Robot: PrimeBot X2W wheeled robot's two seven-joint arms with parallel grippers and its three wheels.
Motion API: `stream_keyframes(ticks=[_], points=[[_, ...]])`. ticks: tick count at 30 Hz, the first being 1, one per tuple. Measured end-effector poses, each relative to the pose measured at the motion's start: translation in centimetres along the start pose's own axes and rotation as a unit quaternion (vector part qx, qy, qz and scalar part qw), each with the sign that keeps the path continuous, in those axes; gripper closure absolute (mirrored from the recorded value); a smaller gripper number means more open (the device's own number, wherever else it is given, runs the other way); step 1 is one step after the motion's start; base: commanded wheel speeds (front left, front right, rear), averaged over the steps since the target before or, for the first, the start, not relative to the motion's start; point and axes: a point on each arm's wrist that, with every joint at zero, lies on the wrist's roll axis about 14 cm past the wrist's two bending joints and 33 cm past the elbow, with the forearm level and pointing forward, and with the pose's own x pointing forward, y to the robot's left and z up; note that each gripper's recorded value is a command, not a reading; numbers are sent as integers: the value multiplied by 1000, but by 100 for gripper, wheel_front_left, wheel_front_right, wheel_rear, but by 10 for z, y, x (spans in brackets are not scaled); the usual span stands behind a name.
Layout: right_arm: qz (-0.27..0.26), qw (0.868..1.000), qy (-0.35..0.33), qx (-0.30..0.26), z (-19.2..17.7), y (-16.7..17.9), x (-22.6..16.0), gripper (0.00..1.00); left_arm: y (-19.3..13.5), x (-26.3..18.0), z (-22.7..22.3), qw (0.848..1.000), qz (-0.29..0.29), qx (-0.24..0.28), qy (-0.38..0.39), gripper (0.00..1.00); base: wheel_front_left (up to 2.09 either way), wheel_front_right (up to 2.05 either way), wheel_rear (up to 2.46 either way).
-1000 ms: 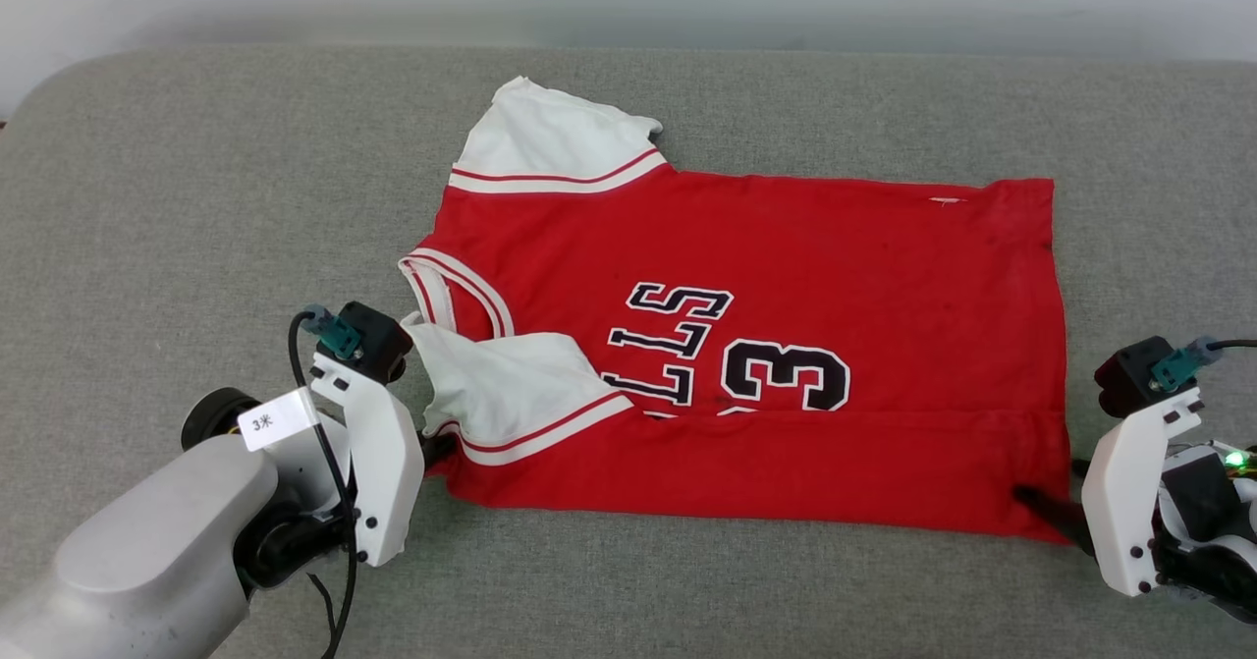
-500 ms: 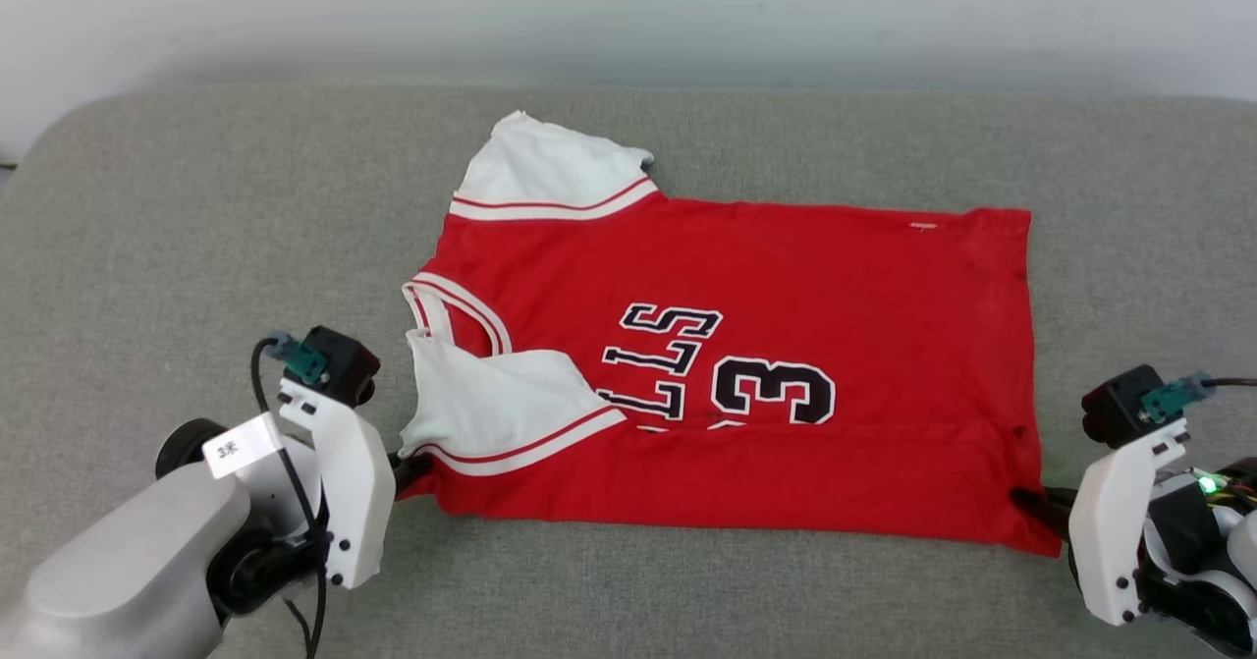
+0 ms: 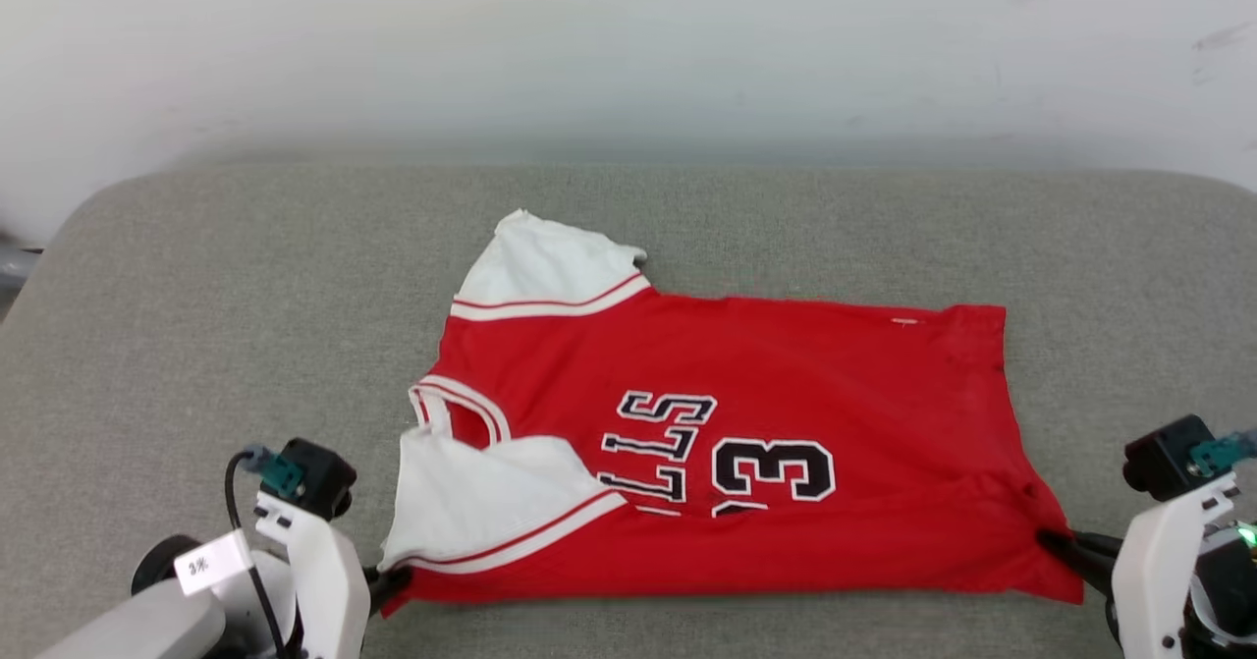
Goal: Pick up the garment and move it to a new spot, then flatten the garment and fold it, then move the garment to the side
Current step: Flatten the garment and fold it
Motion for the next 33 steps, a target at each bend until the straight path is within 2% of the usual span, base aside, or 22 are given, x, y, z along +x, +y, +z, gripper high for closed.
stream_keyframes(ticks=[10,20,21,22,23,29,33], points=[[-12,999,36,30,-35,-5,-14,100,-16,-8,-34,999,-8,-29,25,100,0,0,0],[-12,996,61,70,-67,6,-2,100,-9,2,-59,997,7,-67,48,100,0,0,0],[-13,996,53,73,-65,6,-2,84,-8,3,-59,997,9,-67,44,72,0,0,0],[-15,996,47,77,-64,5,-1,56,-6,3,-58,997,12,-69,40,5,0,0,0],[-16,996,41,80,-63,6,-1,0,-5,3,-56,997,15,-70,34,0,0,0,0],[-34,995,-45,77,-33,-1,-3,0,4,-4,-36,998,34,-47,-22,0,0,0,0],[-50,988,-131,64,2,-6,-9,0,12,-14,-4,995,50,-27,-84,0,0,0,0]])
